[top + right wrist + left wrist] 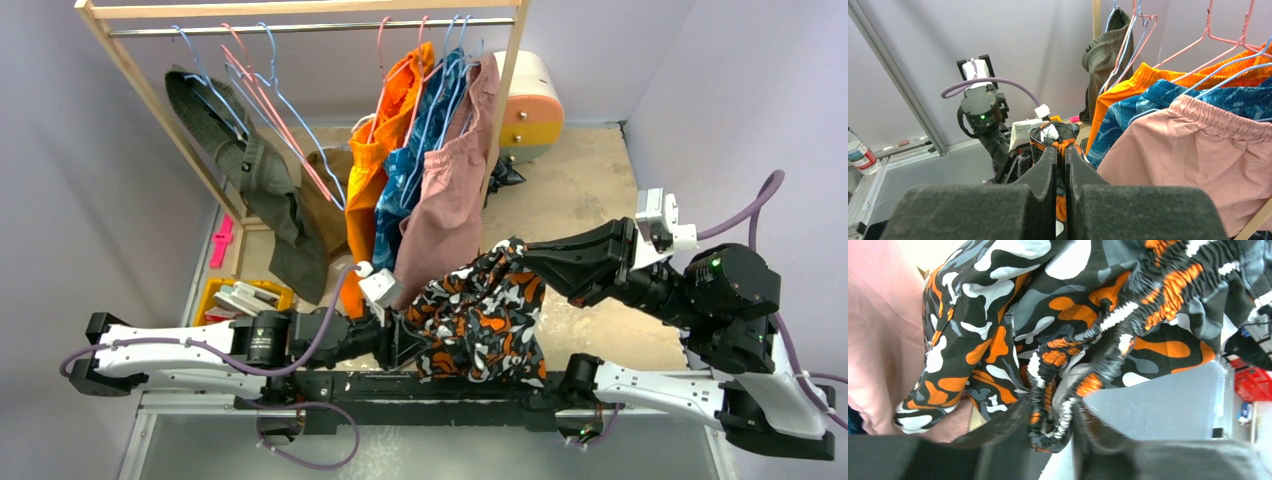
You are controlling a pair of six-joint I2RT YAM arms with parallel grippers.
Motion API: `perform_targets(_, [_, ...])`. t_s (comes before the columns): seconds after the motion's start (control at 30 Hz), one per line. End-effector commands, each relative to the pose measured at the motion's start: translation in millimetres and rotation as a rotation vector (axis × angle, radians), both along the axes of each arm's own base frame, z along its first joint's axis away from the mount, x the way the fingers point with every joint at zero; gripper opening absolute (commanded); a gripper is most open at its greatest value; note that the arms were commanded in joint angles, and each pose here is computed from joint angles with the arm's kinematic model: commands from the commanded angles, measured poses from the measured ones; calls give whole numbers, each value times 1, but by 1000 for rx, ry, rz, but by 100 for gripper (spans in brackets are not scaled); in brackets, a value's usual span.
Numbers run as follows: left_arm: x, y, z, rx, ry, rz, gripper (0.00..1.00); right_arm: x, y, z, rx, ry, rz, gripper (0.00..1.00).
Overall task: Place the shorts on the hanger
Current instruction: Adjust the shorts at the center of the board.
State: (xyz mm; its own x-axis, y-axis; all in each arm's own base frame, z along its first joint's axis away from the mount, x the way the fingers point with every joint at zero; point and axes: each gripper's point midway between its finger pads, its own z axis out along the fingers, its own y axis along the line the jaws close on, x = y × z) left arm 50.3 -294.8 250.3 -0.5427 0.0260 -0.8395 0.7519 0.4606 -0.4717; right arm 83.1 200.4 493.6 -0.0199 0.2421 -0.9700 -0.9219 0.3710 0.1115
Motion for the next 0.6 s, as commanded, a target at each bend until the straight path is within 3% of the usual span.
perform_targets(0.0, [6,4,24,-72,-36,28,11,-1,-8,31,104,-30,-14,0])
perform_targets(0.03, [13,10,30,-77,-44,68,0,1,-10,32,110,-26,-29,0])
perform_targets(0.13, [31,38,78,-165,-82,177,0,18,-19,40,135,-9,-135,0])
perform_targets(0.2, [40,65,143,-275,-132,228,0,27,-25,52,149,-15,-192,0])
perform_targets(0.33, [41,113,265,-399,-259,229,0,35,-54,114,268,-90,-306,0])
perform_targets(0.4, [38,123,302,-420,-307,203,0,37,-70,138,341,-88,-352,0])
perform_targets(0.47, [41,124,315,-404,-339,212,0,46,-83,141,392,-44,-423,0])
perform_targets(0.57, [53,125,307,-347,-360,283,0,71,-87,101,341,60,-571,0])
